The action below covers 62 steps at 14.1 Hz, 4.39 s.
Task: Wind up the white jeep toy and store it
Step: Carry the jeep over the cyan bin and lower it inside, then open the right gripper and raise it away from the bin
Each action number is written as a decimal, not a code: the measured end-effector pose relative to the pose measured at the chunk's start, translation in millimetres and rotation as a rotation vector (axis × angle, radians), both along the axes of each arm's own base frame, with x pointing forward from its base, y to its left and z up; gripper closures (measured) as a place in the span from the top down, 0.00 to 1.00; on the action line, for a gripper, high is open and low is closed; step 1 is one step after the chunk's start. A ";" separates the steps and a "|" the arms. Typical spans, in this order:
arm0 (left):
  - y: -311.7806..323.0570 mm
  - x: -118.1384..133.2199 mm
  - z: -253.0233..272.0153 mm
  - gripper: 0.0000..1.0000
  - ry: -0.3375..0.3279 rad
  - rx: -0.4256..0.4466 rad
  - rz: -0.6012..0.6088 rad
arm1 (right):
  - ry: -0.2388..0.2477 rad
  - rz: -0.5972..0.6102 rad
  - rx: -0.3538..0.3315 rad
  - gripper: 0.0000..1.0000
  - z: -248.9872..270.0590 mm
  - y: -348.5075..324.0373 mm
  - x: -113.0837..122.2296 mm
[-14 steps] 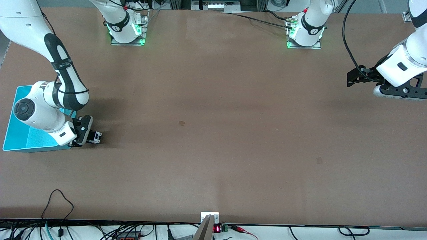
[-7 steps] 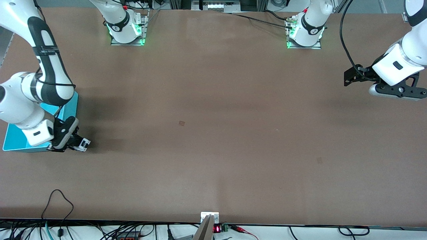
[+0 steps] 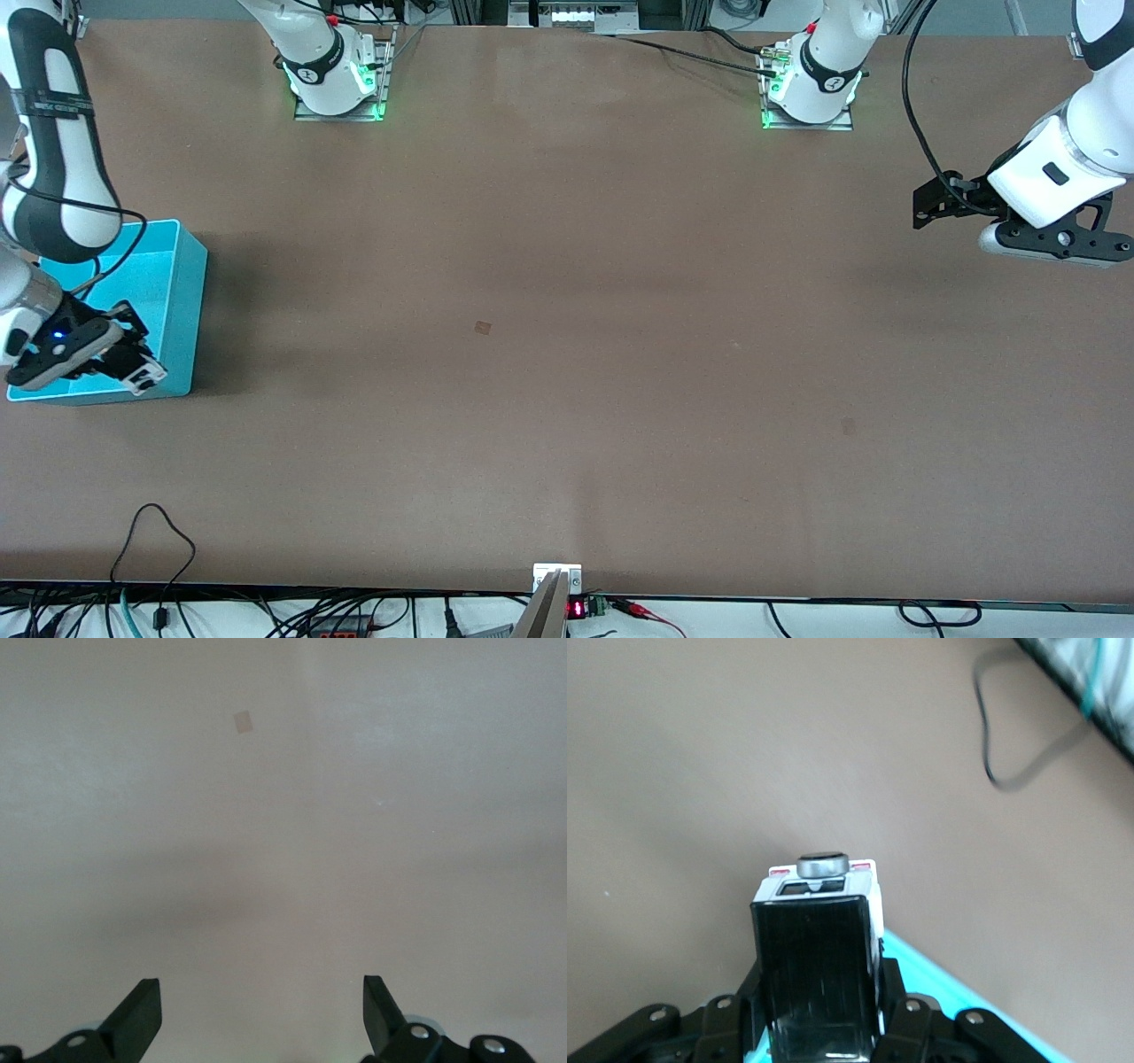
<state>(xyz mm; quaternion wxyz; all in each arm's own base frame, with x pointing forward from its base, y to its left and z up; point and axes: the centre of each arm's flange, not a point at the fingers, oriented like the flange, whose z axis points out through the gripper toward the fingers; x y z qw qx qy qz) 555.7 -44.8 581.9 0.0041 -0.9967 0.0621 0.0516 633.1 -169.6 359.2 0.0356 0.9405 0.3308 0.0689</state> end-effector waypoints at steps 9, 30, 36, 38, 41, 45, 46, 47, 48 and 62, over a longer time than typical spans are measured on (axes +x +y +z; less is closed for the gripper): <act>2.5 0.1 -0.1 1.00 0.001 0.000 0.004 | 0.123 -0.435 0.005 0.52 -52.6 -115.6 -64.7; 3.4 -0.9 2.4 1.00 -0.001 0.000 0.006 | 0.176 -0.503 0.086 1.00 -84.8 -116.8 -76.8; 3.5 -1.2 3.0 1.00 -0.002 0.000 0.006 | 0.140 -0.321 0.095 1.00 9.9 -62.8 -46.0; 3.5 -1.2 3.1 1.00 -0.002 0.000 0.006 | 0.095 -0.271 0.088 1.00 39.5 -34.9 -34.5; 3.5 -1.2 3.1 1.00 -0.002 0.000 0.006 | 0.039 -0.205 0.083 1.00 77.4 3.4 -26.4; 3.5 -1.2 3.0 1.00 -0.002 0.000 0.006 | 0.010 -0.214 0.098 1.00 108.7 42.7 -25.7; 3.5 -1.2 3.0 1.00 -0.002 0.000 0.006 | 0.017 -0.254 0.109 1.00 115.2 51.4 -27.6; 3.5 -1.2 3.0 1.00 -0.002 0.000 0.006 | 0.022 -0.301 0.124 1.00 124.4 62.4 -30.2; 3.5 -1.2 3.1 1.00 -0.002 0.000 0.006 | 0.027 -0.346 0.132 1.00 136.7 76.8 -33.9; 3.6 -2.3 2.3 1.00 0.008 0.001 0.006 | 0.119 -0.613 0.128 1.00 252.2 212.8 -104.0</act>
